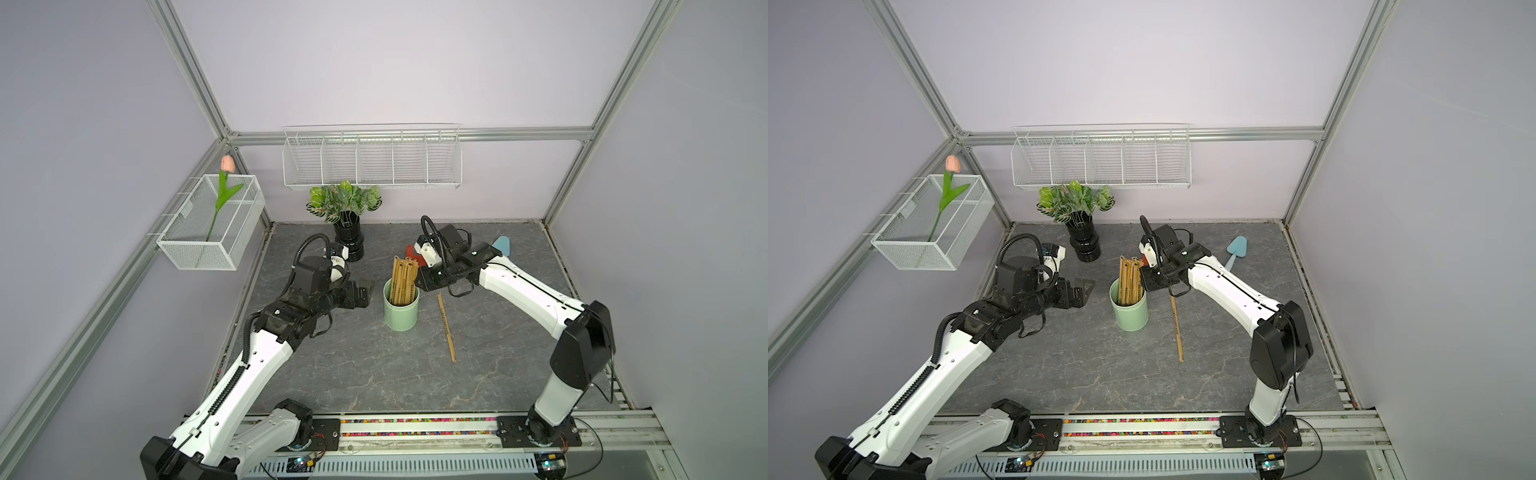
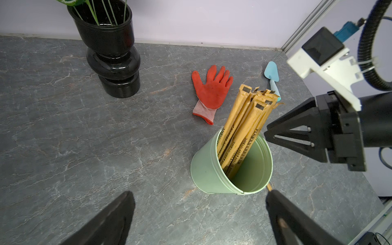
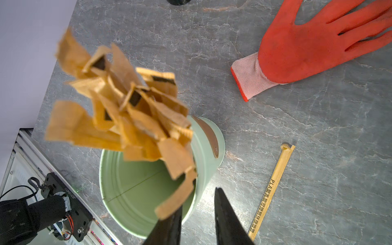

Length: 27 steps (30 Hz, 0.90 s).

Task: Take the straws out of the storage container
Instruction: Pick up the straw from the container.

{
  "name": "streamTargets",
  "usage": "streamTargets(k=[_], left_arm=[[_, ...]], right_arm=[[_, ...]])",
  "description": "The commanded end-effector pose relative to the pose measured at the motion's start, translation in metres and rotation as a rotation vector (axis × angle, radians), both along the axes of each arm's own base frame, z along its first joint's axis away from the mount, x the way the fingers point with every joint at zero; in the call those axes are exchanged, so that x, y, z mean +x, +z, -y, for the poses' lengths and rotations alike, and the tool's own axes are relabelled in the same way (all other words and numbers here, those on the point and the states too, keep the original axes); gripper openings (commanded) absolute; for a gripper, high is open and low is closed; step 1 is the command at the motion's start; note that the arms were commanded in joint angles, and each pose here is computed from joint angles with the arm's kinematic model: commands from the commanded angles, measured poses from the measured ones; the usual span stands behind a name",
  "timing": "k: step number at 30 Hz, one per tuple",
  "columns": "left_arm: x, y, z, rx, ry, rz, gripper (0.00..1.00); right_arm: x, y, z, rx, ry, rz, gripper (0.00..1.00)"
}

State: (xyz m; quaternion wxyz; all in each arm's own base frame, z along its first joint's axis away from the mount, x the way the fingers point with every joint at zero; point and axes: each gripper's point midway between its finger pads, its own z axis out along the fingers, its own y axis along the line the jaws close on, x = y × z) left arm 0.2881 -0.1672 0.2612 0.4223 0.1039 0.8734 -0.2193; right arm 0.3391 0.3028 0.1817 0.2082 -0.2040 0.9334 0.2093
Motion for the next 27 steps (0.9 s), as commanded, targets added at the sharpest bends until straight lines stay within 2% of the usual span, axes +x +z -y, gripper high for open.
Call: streamTargets(k=[1, 10, 27], left_arm=[[-0.0009, -0.0009, 0.0006, -0.004, -0.002, -0.003, 1.00], [-0.0011, -0.0018, 0.0015, -0.005, -0.006, -0.008, 1.00], [-0.0011, -0.0039, 0.0031, -0.006, -0.013, -0.018, 1.00]], right_arm=[[0.0067, 0.0108, -0.0107, 0.030, 0.024, 0.033, 0.28], [0.0129, 0.0101, -0.0165, 0.031, 0.028, 0.033, 0.27], [0.0157, 0.0077, -0.0198, 0.035, 0.031, 0.032, 0.16]])
